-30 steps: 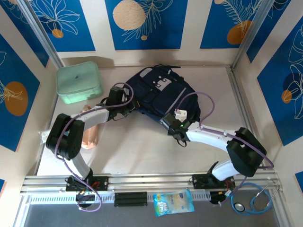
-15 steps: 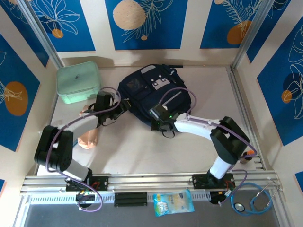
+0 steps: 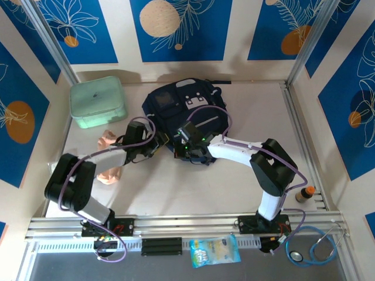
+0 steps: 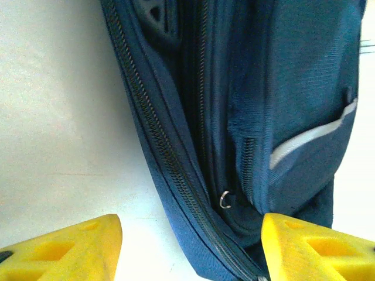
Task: Pack the student bag
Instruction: Zip the student bag at the top-center of the table.
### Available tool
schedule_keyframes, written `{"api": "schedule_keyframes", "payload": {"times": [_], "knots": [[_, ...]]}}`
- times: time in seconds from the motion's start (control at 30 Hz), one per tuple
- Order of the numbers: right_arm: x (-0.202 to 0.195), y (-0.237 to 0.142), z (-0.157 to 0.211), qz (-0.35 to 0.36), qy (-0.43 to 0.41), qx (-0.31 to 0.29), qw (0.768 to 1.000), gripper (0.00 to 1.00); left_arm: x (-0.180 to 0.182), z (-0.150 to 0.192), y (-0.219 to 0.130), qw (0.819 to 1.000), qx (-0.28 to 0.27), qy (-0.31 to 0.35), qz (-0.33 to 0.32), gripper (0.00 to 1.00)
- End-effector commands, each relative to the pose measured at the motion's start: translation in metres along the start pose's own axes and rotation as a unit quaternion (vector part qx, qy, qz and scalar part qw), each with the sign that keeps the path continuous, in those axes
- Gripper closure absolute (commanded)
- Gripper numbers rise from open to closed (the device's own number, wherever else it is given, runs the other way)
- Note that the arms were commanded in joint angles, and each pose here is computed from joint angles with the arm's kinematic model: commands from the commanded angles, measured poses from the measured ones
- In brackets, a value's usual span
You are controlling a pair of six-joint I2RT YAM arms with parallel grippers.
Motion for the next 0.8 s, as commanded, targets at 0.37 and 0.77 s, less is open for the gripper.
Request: {"api": "schedule_keyframes", "payload": {"times": [0.37,0.77], "knots": [[0.018,-0.008,0.013,-0.018,-0.019,0.017,1.0,1.0,-0.022,-0.004,0.042,0.998,-0.011,-0.044,0.04,0.67],[-0.09,-0.066,0.002,0.154,-0.033,-0.024,0.987,1.0,-0.016,-0.017,0.04,1.0,-0.024,-0.016,0.008,1.0]]}}
Point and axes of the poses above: each hand's point on the last joint's axis, 136 mm out from that joint toward the fingers, its own y axis out along the fingers, its own x axis along the line the jaws close on, z = x × y, the point moved 3 cm from there along -y, back along the fingers, and after that the axes turned 8 degrees about y, right-handed, at the moved point
